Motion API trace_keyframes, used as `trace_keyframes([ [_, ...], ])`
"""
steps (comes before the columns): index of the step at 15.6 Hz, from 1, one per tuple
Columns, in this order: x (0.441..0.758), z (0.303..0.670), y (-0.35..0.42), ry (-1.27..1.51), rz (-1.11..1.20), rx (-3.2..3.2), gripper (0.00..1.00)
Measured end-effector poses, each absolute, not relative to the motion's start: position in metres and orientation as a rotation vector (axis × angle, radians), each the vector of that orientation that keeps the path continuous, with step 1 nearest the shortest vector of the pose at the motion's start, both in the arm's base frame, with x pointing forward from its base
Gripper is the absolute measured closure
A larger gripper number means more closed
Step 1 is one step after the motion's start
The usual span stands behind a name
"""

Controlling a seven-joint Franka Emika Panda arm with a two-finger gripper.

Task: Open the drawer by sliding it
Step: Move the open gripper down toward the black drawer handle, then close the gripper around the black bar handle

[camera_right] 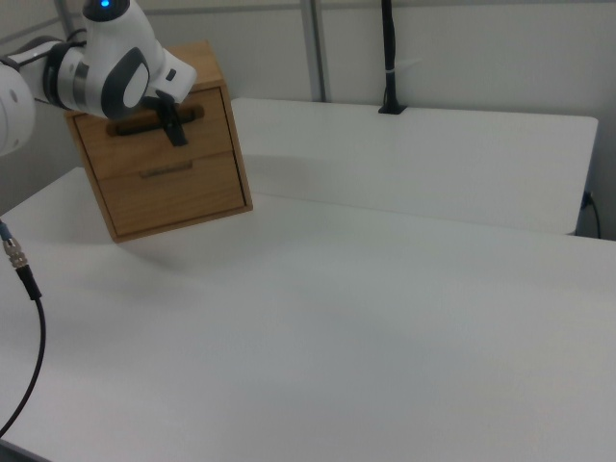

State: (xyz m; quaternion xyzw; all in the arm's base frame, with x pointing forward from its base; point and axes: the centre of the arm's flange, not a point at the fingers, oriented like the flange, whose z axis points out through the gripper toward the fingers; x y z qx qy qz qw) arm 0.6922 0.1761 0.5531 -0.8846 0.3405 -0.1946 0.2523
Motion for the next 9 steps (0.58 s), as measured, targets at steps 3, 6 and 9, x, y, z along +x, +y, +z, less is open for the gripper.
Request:
trace_keyframes([
  [3,0.704,0.541,0.198,0.916,-0.538,-2.344,0.00],
  [6,0.707,0.528,0.219,0.888,-0.535,-2.314,0.00],
  [9,0.708,0.515,0.231,0.878,-0.510,-2.325,0.09],
])
